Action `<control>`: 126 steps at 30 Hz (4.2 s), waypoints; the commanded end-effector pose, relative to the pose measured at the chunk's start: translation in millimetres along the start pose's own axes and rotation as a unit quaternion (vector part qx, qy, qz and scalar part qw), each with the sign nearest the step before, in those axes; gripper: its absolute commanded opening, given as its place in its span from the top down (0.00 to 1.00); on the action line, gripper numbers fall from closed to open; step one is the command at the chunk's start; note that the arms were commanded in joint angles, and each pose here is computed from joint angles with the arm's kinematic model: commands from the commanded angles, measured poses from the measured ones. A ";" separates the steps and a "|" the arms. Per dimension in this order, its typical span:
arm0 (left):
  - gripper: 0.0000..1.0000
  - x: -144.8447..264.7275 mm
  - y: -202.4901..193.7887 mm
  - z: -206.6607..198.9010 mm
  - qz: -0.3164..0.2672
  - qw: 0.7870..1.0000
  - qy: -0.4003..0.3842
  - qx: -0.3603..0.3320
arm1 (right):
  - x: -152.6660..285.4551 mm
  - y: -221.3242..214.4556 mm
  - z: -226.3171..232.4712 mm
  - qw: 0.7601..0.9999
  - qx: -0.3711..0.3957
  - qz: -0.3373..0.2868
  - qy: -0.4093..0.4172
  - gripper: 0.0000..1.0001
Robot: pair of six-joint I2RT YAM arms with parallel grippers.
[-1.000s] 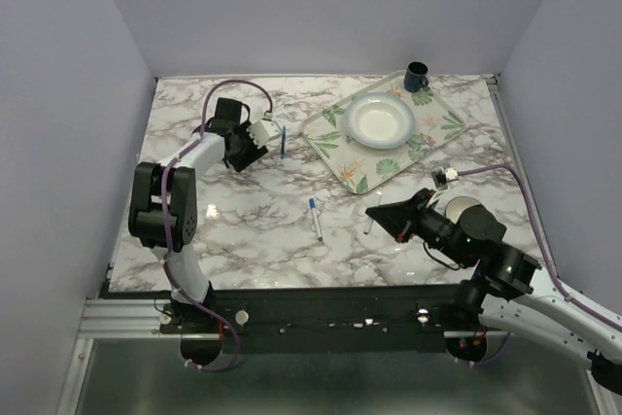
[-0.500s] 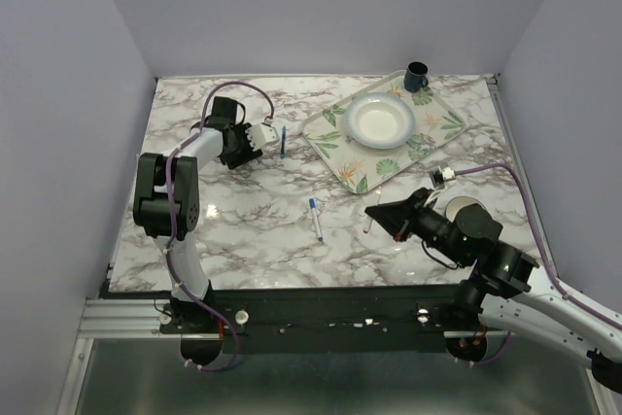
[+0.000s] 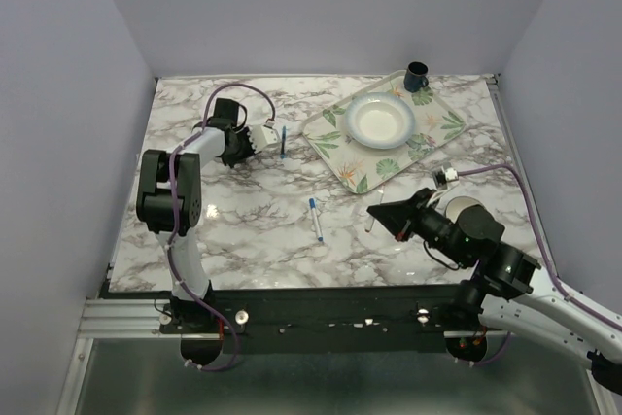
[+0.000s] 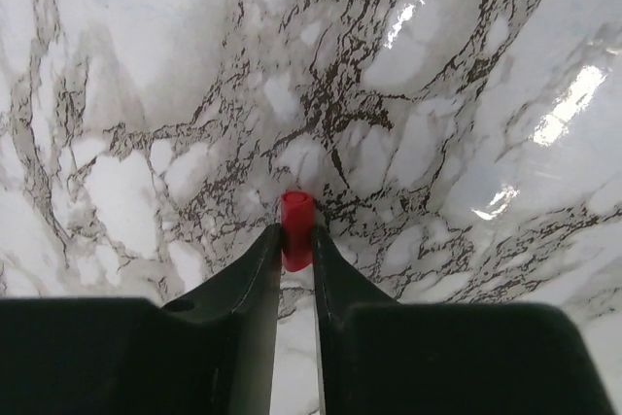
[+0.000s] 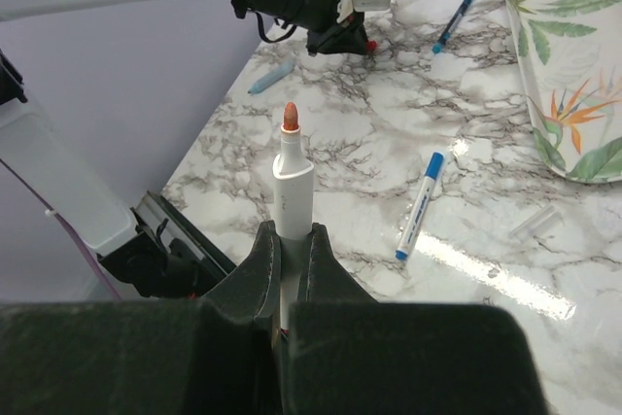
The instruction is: Insert the pens into the pen caps
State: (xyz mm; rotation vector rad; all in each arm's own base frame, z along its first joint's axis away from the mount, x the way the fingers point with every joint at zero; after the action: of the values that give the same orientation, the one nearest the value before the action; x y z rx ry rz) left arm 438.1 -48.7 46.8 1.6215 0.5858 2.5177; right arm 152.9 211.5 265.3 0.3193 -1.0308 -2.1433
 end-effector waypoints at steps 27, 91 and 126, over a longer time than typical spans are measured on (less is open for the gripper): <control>1.00 88.7 119.8 -97.0 -0.093 0.928 0.009 0.361 | 22.5 -11.3 -21.4 0.999 -0.034 0.000 -0.032 0.99; 1.00 300.2 172.8 -188.3 -0.593 0.551 -0.160 0.565 | -102.5 -96.3 122.9 0.946 0.005 0.230 0.228 0.99; 1.00 307.9 170.2 -200.0 -0.600 0.572 -0.159 0.535 | -103.9 -95.9 116.5 0.953 -0.007 0.217 0.210 0.99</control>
State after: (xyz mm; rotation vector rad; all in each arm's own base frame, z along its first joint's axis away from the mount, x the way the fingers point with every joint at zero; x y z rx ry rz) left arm 157.0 -171.5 297.5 0.9019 2.3843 0.6692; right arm 119.3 391.8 254.5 0.4542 -0.7520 -1.5699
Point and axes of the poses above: each gripper's point midway between its finger pads, its own x axis back along the fingers, its own z axis along the line the jaws close on, y = z × x, the point moved 2 cm from there along x, back along the fingers, and after that the axes turned 7 degrees about -x, right-handed, at the moved point
